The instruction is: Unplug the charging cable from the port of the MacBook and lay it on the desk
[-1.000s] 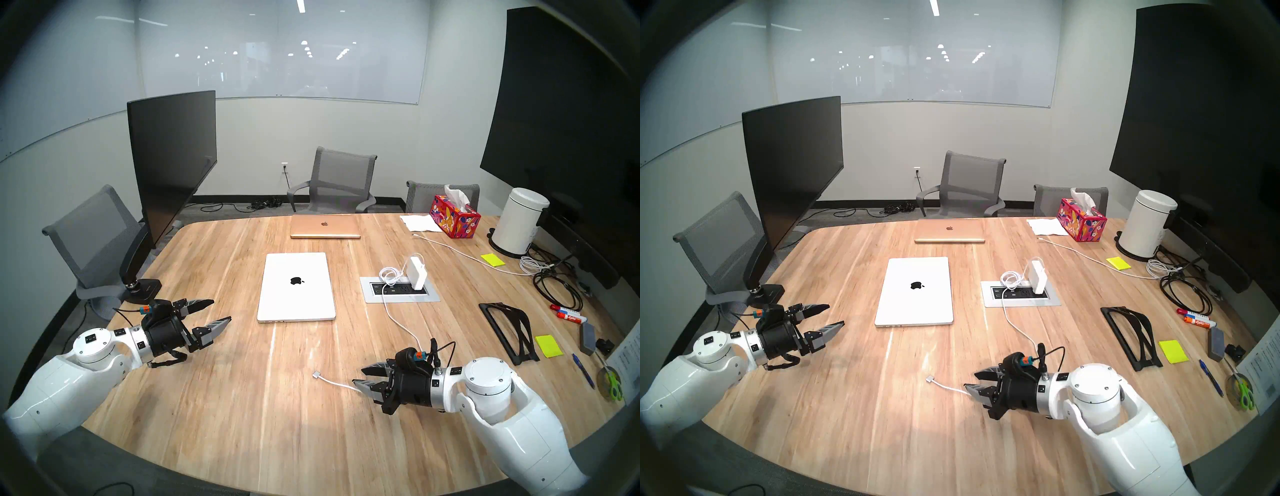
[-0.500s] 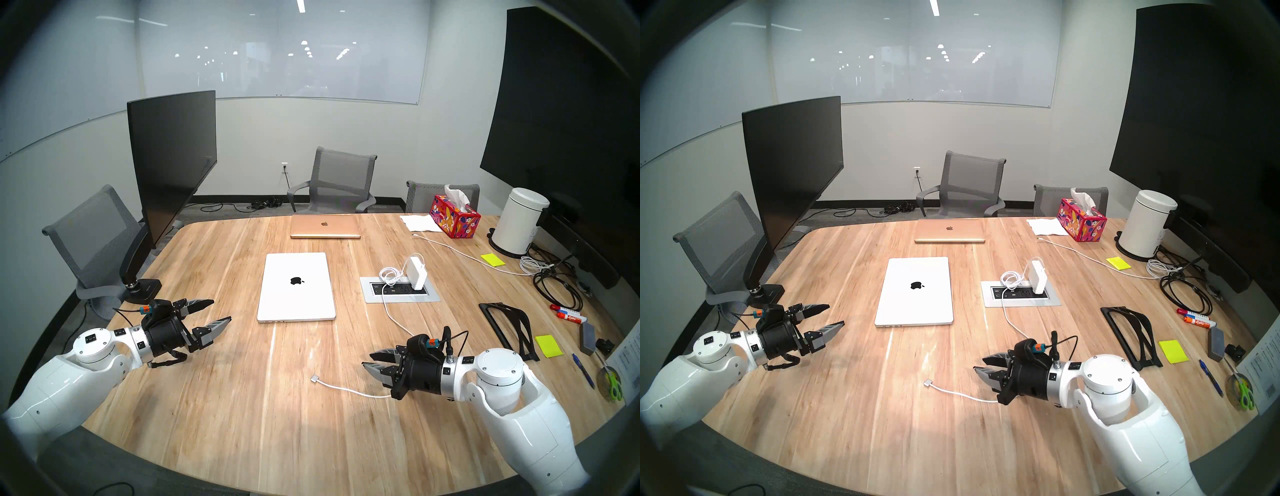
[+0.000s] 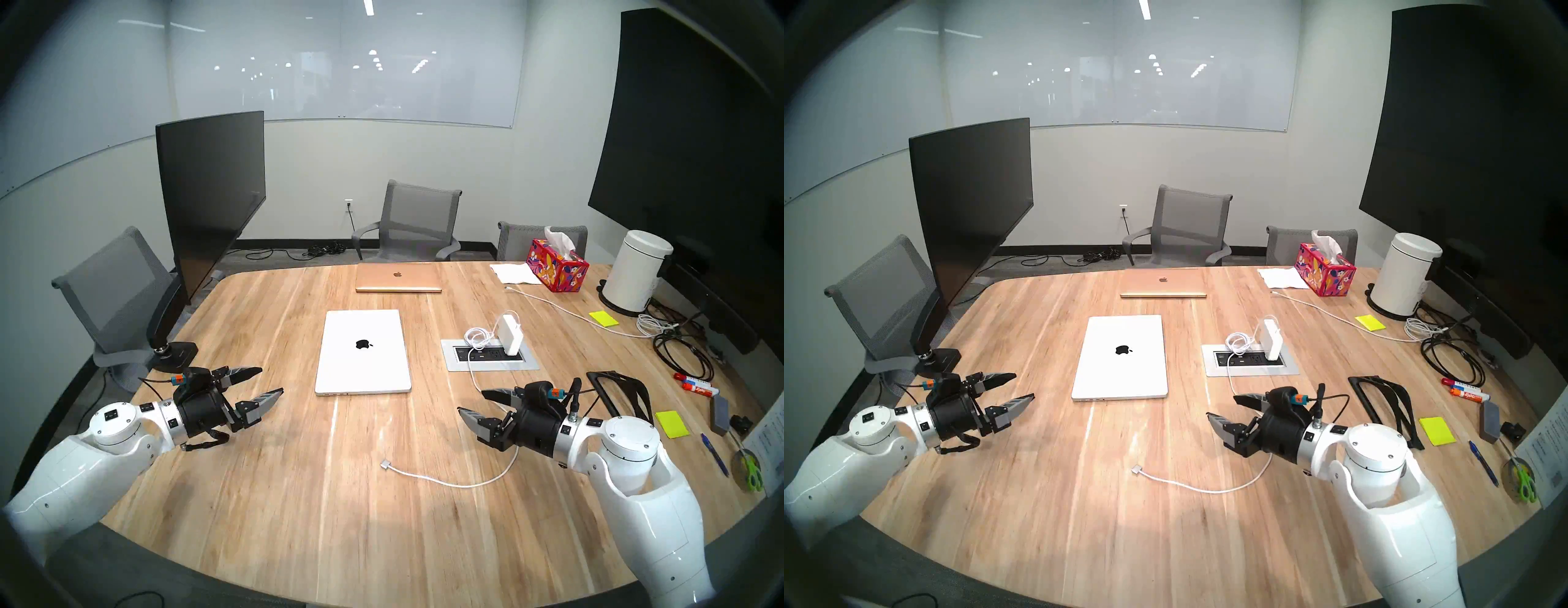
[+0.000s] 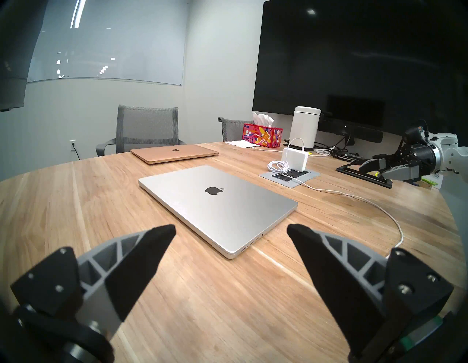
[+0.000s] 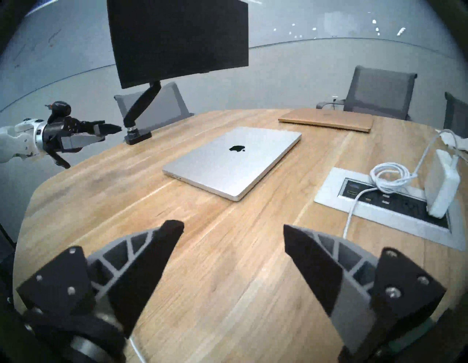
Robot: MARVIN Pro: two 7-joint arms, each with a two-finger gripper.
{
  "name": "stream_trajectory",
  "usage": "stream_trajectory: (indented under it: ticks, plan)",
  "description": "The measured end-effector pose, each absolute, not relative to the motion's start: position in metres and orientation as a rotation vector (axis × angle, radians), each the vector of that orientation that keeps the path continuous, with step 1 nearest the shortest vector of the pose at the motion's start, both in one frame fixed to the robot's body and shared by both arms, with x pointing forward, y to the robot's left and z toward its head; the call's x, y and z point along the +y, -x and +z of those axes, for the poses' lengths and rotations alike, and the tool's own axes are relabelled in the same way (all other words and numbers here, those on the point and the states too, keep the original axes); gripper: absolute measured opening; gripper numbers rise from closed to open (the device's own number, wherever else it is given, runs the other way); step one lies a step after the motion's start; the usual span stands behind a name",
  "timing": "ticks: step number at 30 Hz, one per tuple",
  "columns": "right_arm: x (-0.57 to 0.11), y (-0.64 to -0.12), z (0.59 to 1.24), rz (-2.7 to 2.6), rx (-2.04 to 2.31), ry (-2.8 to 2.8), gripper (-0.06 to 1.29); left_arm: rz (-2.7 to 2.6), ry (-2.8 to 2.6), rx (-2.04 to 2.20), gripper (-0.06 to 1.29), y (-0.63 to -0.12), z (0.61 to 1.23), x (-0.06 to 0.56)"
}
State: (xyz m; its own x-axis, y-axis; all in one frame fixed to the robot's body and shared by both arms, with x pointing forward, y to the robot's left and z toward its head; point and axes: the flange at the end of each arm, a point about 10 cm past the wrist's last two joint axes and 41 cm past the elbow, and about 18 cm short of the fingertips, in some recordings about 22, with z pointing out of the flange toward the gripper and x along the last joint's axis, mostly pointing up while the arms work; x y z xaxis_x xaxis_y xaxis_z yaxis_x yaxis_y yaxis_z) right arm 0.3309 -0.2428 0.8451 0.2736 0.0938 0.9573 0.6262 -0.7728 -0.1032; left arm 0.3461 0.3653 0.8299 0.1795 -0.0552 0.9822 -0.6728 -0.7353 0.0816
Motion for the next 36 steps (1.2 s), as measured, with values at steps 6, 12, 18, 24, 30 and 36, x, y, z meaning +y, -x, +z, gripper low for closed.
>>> stream_trajectory:
  ticks: [6,12,18,24,30,36]
  plan:
    - [-0.242,-0.336,0.845,-1.648,-0.526,2.087,1.16,1.593,-1.953,-0.682,1.21,-0.346,0.830,0.365]
    - [-0.239,-0.340,0.839,-1.746,-0.466,2.116,1.16,1.593,-1.953,-0.682,1.21,-0.346,0.830,0.365]
    - [-0.232,-0.341,0.831,-1.791,-0.459,2.118,1.17,1.593,-1.953,-0.682,1.21,-0.346,0.830,0.365]
    - [-0.227,-0.341,0.824,-1.831,-0.465,2.109,1.17,1.593,-1.953,-0.682,1.21,-0.346,0.830,0.365]
    - [-0.224,-0.341,0.820,-1.856,-0.478,2.080,1.17,1.593,-1.953,-0.682,1.21,-0.346,0.830,0.365]
    - [-0.222,-0.340,0.819,-1.861,-0.482,2.056,1.17,1.593,-1.953,-0.682,1.21,-0.346,0.830,0.365]
